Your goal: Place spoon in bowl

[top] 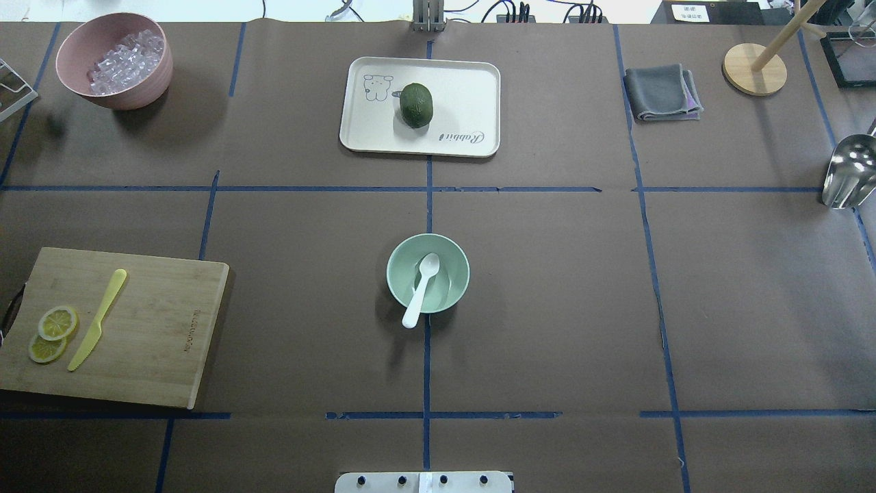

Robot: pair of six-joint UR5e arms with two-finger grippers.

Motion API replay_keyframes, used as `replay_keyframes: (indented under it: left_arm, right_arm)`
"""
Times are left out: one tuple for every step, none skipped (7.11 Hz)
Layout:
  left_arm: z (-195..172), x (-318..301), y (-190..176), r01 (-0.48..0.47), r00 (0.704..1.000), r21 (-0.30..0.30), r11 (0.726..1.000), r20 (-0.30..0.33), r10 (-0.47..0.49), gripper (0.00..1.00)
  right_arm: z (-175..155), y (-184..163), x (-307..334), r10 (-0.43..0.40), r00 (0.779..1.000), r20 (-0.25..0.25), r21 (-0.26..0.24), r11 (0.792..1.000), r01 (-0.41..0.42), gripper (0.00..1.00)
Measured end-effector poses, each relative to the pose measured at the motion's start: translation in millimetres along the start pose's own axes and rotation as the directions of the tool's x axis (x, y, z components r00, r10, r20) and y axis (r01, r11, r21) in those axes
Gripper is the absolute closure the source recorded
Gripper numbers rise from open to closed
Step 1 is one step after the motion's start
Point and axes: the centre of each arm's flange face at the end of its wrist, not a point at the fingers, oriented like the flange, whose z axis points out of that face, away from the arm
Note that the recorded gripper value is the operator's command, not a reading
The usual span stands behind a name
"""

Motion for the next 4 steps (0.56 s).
replay_keyframes:
  left_arm:
    - [0.6, 0.2, 0.2, 0.000, 1.000, -0.001, 1.000, -0.001, 0.000, 0.00]
    - [0.2, 0.5, 0.3, -0.003, 1.000, 0.001, 1.000, 0.001, 0.003, 0.00]
    - [0.4, 0.4, 0.2, -0.005, 1.000, 0.001, 1.000, 0.003, 0.005, 0.00]
    - [0.7, -0.8, 0.0, -0.003, 1.000, -0.001, 1.000, 0.014, 0.003, 0.00]
  right_arm:
    - [-3.2, -0.1, -1.2, -0.001, 1.000, 0.000, 0.005, 1.000, 0.001, 0.01]
    - [-2.3, -0.7, -4.3, -0.009, 1.000, -0.002, 0.002, 1.000, 0.009, 0.01]
    - [-0.1, -1.5, -7.0, -0.018, 1.000, -0.005, -0.003, 1.000, 0.018, 0.01]
    - [0.4, -1.7, -7.6, -0.023, 1.000, -0.008, -0.005, 1.000, 0.023, 0.01]
